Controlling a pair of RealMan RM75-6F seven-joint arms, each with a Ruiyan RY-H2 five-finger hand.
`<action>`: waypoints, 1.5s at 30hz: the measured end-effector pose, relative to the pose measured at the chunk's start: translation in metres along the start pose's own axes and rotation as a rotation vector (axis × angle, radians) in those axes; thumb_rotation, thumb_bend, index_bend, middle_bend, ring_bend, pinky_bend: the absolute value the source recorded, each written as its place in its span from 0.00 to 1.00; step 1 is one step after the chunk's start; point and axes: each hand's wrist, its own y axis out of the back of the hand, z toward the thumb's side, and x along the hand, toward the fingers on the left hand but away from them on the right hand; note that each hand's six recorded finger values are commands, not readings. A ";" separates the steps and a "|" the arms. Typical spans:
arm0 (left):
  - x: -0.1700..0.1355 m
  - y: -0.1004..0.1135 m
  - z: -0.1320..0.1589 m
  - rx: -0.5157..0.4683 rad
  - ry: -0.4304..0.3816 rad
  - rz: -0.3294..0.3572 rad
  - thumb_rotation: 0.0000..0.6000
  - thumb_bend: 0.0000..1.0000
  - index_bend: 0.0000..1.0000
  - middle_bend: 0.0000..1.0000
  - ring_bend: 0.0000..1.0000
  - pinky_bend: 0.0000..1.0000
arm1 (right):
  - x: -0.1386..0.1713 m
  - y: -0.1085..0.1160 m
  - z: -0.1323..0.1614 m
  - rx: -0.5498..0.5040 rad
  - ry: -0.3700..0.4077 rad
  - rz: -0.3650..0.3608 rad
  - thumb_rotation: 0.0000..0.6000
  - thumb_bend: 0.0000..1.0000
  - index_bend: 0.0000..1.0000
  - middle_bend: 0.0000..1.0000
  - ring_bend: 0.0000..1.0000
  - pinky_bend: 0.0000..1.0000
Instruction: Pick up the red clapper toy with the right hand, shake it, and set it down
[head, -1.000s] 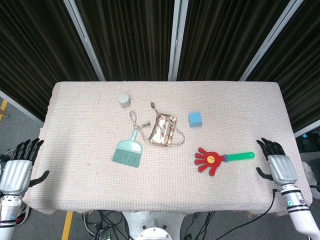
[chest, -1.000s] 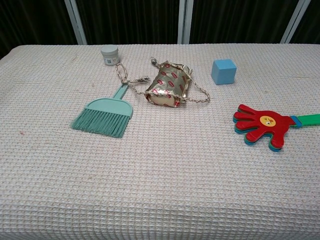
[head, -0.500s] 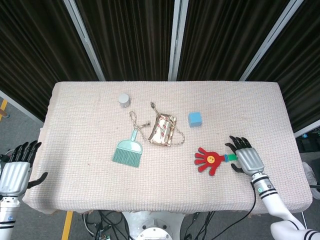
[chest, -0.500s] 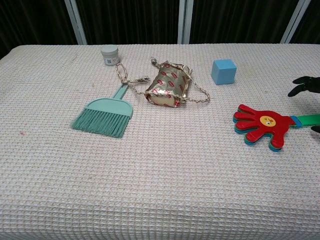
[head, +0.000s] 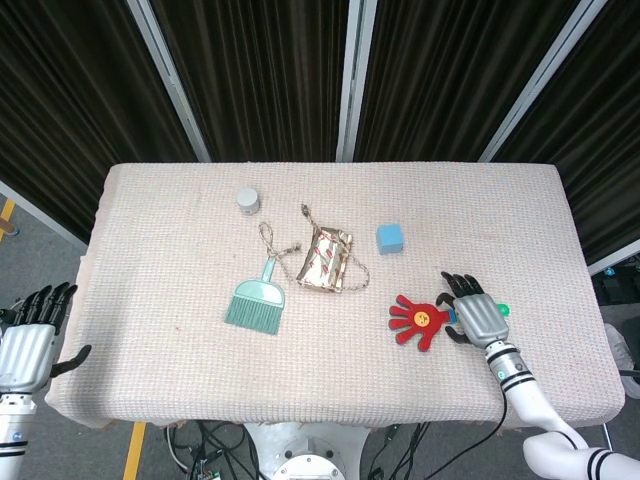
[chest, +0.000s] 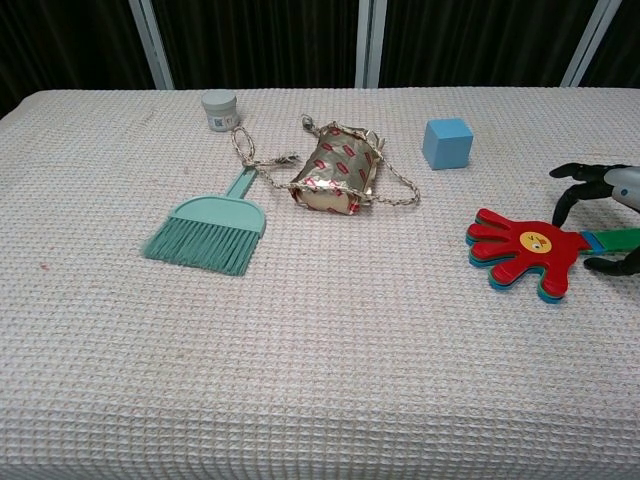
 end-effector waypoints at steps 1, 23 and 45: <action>0.000 0.000 0.000 -0.001 0.001 -0.002 1.00 0.20 0.07 0.07 0.00 0.08 | -0.001 0.001 0.000 -0.001 0.000 -0.001 1.00 0.21 0.39 0.00 0.00 0.00; -0.001 -0.006 -0.002 -0.007 0.003 -0.021 1.00 0.20 0.07 0.07 0.00 0.08 | -0.007 0.001 0.005 0.000 0.006 -0.004 1.00 0.25 0.58 0.01 0.00 0.00; 0.000 -0.008 -0.002 -0.019 0.002 -0.026 1.00 0.20 0.07 0.07 0.00 0.09 | -0.003 0.021 0.000 -0.278 0.060 -0.200 1.00 0.42 0.90 0.33 0.21 0.44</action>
